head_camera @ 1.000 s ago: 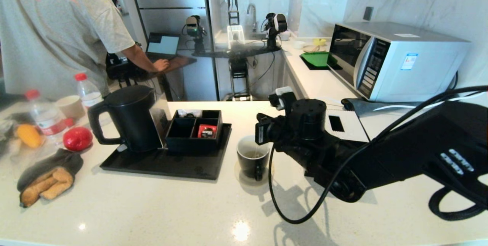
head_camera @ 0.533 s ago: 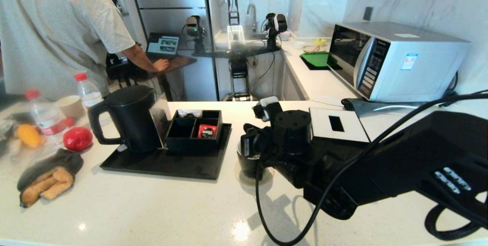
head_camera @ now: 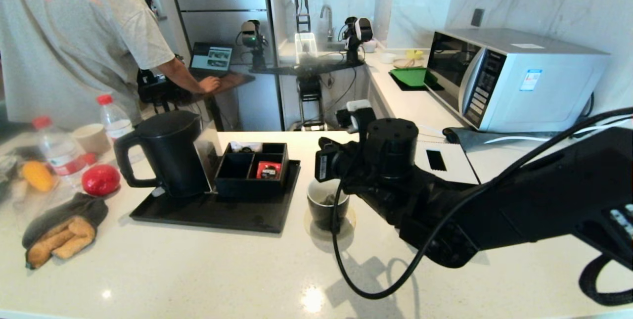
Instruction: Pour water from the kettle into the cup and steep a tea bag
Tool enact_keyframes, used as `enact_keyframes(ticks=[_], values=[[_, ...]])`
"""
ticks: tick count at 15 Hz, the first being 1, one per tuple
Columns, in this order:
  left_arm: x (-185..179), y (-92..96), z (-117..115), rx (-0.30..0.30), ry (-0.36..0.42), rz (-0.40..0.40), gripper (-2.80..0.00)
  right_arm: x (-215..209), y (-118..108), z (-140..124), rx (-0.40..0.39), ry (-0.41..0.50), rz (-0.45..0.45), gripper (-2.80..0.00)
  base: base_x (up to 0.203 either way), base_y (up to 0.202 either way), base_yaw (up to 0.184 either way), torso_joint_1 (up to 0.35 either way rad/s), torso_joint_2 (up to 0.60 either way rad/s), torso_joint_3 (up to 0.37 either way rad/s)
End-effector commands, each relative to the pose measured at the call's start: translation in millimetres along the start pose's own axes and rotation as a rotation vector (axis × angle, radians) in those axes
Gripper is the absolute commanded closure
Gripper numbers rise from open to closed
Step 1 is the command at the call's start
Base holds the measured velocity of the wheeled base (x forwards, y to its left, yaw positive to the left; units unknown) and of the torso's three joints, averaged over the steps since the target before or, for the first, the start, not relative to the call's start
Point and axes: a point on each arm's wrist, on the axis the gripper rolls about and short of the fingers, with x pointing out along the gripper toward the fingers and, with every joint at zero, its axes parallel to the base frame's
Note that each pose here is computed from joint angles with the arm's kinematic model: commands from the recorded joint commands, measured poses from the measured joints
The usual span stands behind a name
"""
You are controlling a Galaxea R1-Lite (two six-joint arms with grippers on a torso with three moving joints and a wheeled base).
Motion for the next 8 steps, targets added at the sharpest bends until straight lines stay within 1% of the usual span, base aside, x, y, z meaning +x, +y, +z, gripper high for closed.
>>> enact_keyframes(ticks=[1, 3, 4, 6, 8], values=[[0, 0.0, 0, -0.001, -0.001, 0.0, 0.0, -2, 1, 32, 0.02, -0.073, 0.004, 0.0, 0.0, 0.0, 0.0, 0.0, 0.0, 0.0], [0, 0.0, 0, -0.001, -0.001, 0.001, 0.0, -1, 3, 46, 0.026, -0.099, 0.007, 0.0, 0.0, 0.0, 0.0, 0.0, 0.0, 0.0], [0, 0.0, 0, -0.001, -0.001, 0.0, 0.0, 0, 4, 48, 0.028, -0.105, 0.008, 0.0, 0.0, 0.0, 0.0, 0.0, 0.0, 0.0], [0, 0.0, 0, -0.001, -0.001, 0.001, 0.0, 0, 3, 48, 0.028, -0.104, 0.008, 0.0, 0.0, 0.0, 0.0, 0.0, 0.0, 0.0], [0, 0.0, 0, -0.001, -0.001, 0.001, 0.0, 0, 2, 37, 0.02, -0.079, 0.003, 0.0, 0.0, 0.0, 0.0, 0.0, 0.0, 0.0]])
